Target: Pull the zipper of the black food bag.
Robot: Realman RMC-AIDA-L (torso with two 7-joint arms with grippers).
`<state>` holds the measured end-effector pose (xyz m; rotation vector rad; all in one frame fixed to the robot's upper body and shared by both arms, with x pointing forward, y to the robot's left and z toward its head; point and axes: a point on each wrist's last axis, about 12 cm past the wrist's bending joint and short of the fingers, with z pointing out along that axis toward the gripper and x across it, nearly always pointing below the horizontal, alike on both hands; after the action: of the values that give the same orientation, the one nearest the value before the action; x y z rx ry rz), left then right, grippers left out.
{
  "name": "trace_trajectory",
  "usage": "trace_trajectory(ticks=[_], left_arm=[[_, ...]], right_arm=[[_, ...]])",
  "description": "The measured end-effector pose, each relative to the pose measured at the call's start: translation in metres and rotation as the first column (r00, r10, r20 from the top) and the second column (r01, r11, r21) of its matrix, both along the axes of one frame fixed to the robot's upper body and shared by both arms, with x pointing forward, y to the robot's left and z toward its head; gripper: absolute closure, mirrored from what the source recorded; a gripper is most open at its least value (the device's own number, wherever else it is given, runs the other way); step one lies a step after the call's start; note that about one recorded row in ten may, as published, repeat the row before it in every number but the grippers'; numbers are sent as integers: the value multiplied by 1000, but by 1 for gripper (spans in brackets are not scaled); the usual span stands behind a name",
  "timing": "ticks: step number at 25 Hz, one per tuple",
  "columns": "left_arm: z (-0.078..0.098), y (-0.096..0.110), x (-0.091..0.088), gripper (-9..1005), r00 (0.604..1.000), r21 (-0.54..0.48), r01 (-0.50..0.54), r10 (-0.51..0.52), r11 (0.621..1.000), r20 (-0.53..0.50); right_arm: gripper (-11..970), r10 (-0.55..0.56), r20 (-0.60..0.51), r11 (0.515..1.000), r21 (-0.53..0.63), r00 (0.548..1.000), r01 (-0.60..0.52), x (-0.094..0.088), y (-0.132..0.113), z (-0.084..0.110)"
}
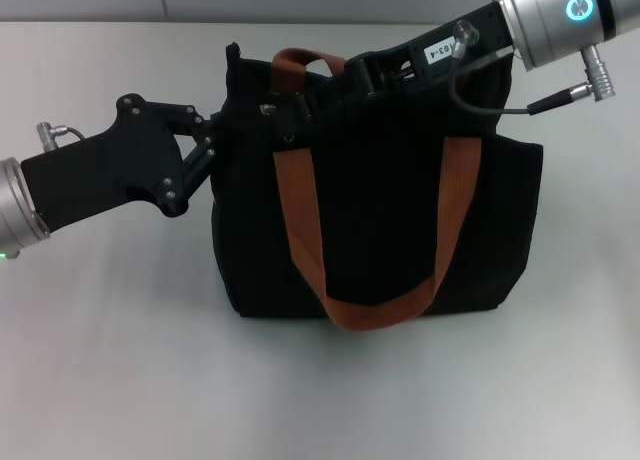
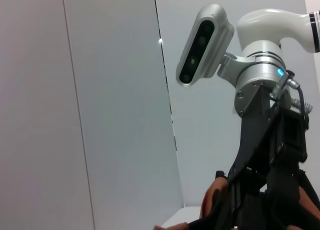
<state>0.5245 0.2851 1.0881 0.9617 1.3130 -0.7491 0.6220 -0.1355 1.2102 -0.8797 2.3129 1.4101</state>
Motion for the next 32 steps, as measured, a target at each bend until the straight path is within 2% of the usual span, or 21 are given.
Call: trace_trajectory(ticks=[14, 32], left_arm=[[7, -1, 3, 953, 1000, -20, 24, -24, 1000, 1], [15, -4, 11, 949, 999, -50, 33, -34, 998, -18]], right_arm=[[489, 26, 68, 998, -52, 997, -23, 1, 16, 3], [614, 24, 99, 998, -64, 995, -18, 1, 15, 5]])
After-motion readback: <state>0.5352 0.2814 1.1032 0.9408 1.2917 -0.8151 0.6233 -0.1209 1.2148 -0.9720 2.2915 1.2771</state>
